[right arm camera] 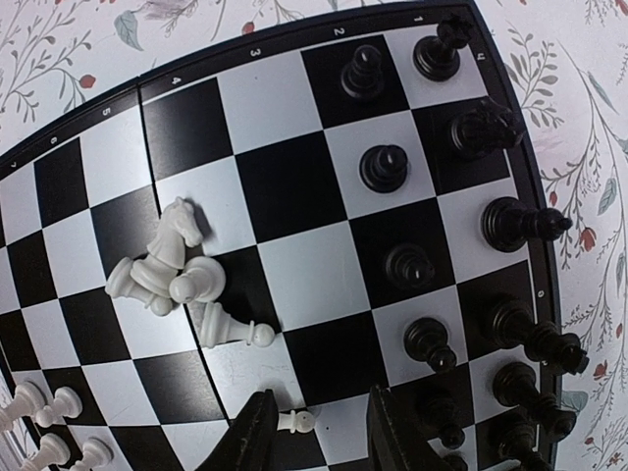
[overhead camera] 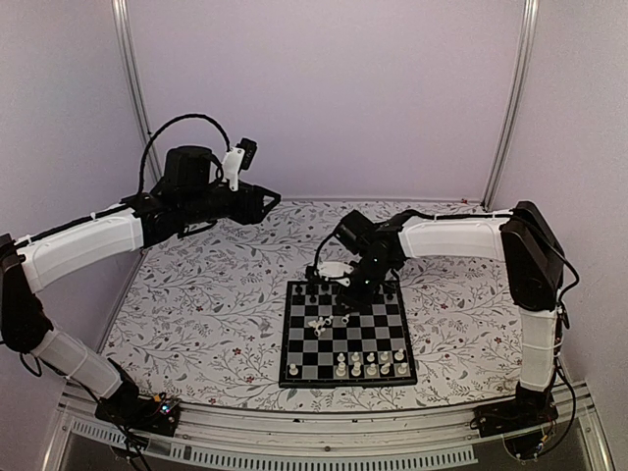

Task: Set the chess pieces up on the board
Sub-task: Pick up the chess piece from the chessboard.

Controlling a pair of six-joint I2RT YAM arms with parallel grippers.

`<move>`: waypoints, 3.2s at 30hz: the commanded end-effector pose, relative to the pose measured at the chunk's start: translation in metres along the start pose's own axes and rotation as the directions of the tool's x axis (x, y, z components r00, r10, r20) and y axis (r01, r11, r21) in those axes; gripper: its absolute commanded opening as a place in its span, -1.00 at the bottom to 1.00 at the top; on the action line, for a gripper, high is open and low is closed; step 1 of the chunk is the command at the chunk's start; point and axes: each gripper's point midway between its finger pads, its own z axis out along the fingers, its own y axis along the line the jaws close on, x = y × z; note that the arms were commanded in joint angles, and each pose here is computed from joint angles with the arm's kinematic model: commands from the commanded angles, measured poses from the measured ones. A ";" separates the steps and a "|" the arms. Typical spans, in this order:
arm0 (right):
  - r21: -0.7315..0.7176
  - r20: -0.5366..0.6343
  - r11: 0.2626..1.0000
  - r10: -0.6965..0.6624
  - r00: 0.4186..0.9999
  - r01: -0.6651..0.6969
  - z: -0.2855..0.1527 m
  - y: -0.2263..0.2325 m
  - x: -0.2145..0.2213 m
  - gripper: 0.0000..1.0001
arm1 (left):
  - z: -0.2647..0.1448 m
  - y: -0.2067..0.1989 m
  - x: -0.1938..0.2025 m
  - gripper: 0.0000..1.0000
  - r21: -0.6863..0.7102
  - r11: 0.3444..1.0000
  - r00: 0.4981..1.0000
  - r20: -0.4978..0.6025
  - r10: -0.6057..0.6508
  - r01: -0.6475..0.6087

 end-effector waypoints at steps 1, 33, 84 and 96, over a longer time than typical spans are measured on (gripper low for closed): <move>0.021 -0.004 1.000 0.010 1.000 -0.010 0.006 -0.005 -0.003 -0.31 | 0.002 -0.003 -0.007 0.26 0.015 1.000 1.000 0.007 0.002 -0.002; -0.004 -0.050 1.000 -0.008 0.999 0.008 0.015 0.009 0.012 -0.23 | 0.004 -0.004 -0.004 0.26 0.026 1.000 1.000 -0.003 -0.001 0.001; 0.062 -0.059 0.995 0.087 0.994 -0.084 -0.014 -0.011 0.058 -0.18 | 0.015 -0.007 0.008 0.27 0.050 0.999 0.999 -0.048 -0.014 0.016; 0.046 -0.054 0.995 0.087 0.995 -0.085 -0.009 -0.014 0.056 -0.45 | 0.017 -0.007 0.010 0.27 0.053 0.998 0.998 -0.058 -0.015 0.018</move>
